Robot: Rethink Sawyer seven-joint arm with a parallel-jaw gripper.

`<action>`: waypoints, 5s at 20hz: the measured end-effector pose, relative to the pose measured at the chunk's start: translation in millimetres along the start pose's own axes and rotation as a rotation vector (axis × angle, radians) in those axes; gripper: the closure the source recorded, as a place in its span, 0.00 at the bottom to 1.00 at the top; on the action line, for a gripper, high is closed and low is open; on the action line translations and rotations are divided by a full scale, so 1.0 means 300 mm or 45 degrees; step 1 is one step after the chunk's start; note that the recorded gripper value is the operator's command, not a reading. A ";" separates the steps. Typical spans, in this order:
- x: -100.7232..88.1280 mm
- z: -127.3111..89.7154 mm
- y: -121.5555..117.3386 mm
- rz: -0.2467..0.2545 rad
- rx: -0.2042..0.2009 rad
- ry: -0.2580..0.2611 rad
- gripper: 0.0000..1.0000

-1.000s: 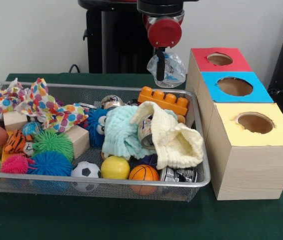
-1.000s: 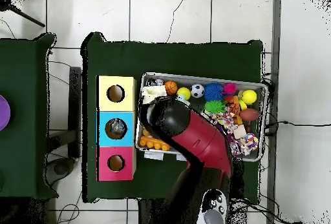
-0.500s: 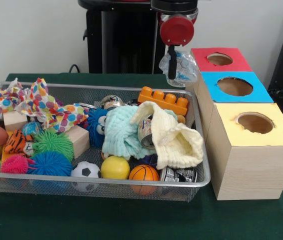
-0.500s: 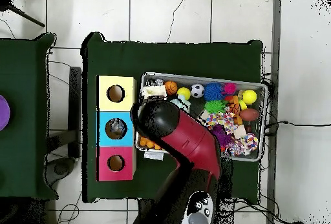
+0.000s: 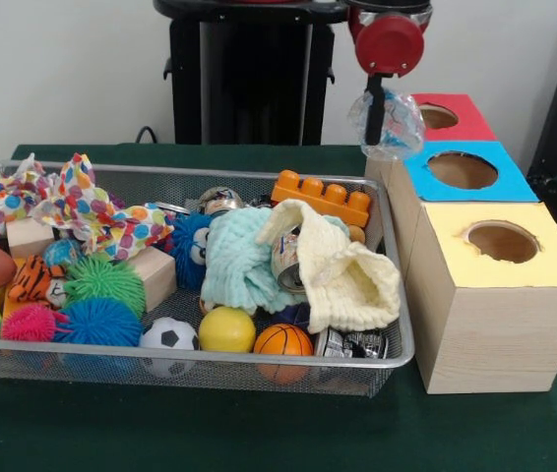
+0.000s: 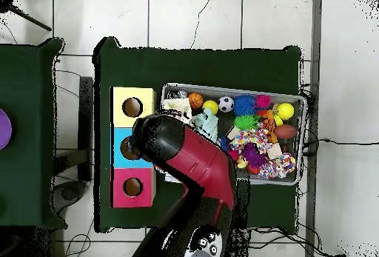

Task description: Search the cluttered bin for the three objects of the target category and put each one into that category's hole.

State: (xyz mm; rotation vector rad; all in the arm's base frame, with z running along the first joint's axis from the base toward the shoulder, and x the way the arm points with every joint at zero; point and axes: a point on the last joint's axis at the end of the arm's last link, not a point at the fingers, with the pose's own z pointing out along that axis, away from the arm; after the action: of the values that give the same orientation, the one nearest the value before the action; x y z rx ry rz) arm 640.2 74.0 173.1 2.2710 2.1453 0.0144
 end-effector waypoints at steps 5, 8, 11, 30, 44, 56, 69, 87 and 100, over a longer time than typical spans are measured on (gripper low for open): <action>0.047 -0.017 -0.004 0.049 -0.009 -0.004 1.00; 0.077 -0.027 -0.009 0.086 -0.011 -0.009 1.00; 0.093 -0.031 -0.005 0.123 -0.012 -0.013 1.00; 0.113 0.013 0.051 0.165 -0.011 -0.047 1.00; 0.192 -0.037 0.075 0.270 0.022 -0.034 1.00; 0.202 -0.045 0.110 0.276 -0.001 -0.033 1.00; 0.149 -0.040 0.039 0.338 0.035 -0.025 1.00; -0.028 -0.076 -0.095 0.485 -0.016 -0.053 1.00; 0.133 -0.080 -0.104 0.391 -0.029 -0.036 1.00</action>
State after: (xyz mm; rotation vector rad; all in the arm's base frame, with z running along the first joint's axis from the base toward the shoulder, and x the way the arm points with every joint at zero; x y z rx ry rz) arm 610.8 115.8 196.3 2.5445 1.7536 0.0104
